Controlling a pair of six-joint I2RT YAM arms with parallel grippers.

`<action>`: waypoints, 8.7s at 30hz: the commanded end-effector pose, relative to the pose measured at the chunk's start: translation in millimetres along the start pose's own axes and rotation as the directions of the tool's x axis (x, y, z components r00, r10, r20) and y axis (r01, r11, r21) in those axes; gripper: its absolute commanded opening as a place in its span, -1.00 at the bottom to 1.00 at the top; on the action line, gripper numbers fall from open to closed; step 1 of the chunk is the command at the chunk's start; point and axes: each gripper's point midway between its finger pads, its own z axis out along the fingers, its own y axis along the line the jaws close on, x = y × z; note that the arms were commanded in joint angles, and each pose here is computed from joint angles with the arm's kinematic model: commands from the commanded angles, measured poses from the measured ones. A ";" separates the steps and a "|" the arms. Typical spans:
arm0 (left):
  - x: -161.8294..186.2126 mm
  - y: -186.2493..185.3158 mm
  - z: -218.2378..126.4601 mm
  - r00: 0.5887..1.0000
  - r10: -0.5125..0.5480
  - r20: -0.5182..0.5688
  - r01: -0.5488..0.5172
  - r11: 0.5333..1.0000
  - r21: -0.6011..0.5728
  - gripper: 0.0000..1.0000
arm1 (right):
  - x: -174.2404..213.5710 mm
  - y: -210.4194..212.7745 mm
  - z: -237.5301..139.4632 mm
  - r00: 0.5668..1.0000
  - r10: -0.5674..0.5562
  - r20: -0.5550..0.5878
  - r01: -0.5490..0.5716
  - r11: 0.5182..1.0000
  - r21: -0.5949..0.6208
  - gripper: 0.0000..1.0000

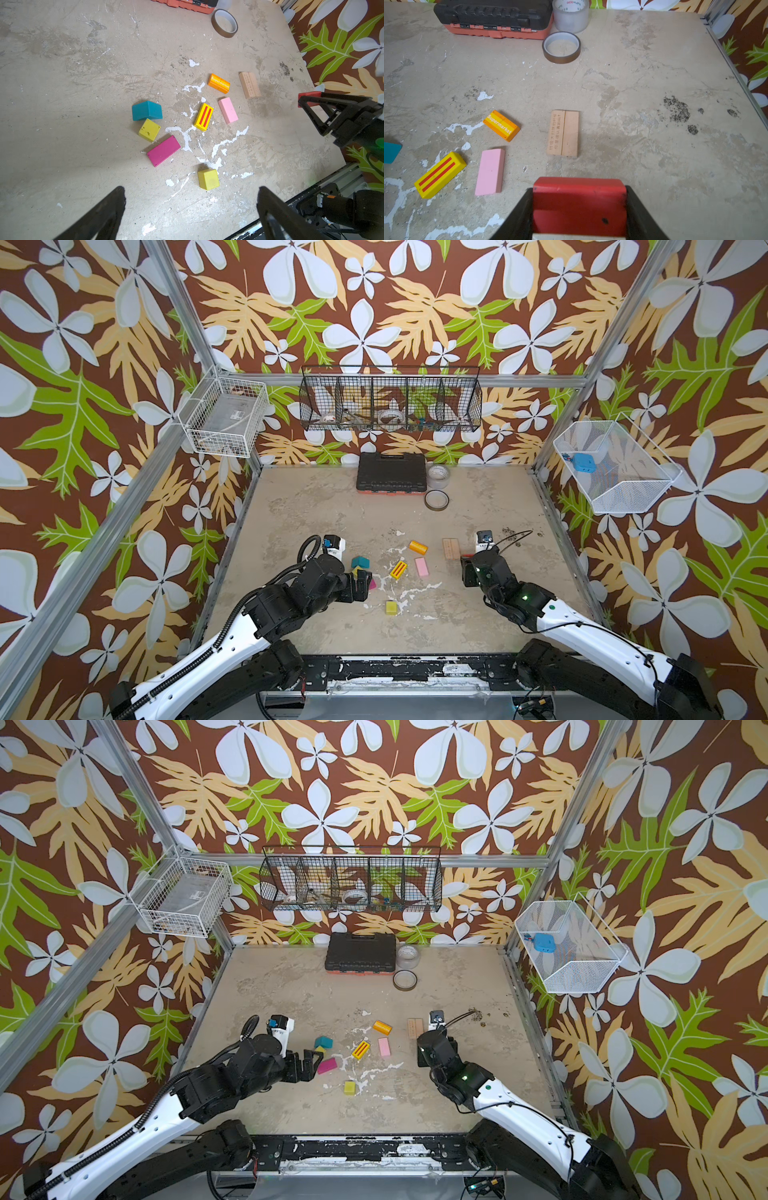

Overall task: Build the wood block tower
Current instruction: 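Lift the red block with the right gripper and carry it toward the wooden bars, then position the red block over the two wooden bars and lower it, then open the right gripper to release the red block onto the bars and raise, then move the right gripper over the yellow block with red stripes, then lower the right gripper and close it on the yellow striped block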

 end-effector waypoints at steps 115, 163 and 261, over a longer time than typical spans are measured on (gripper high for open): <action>7.5 -2.2 7.6 0.999 0.008 -0.033 -0.008 1.000 0.011 1.00 | 12.2 22.6 137.7 0.960 -0.061 -0.274 0.045 0.997 -0.063 0.31; 8.6 -2.0 8.5 0.999 0.009 -0.036 -0.009 1.000 0.011 1.00 | -21.5 27.4 65.7 1.000 -0.012 0.024 0.017 0.971 -0.238 0.99; 11.7 -2.2 11.8 0.999 0.011 -0.050 -0.011 1.000 0.011 1.00 | 84.1 192.7 87.8 0.881 -0.444 -0.167 0.348 0.844 -0.408 0.28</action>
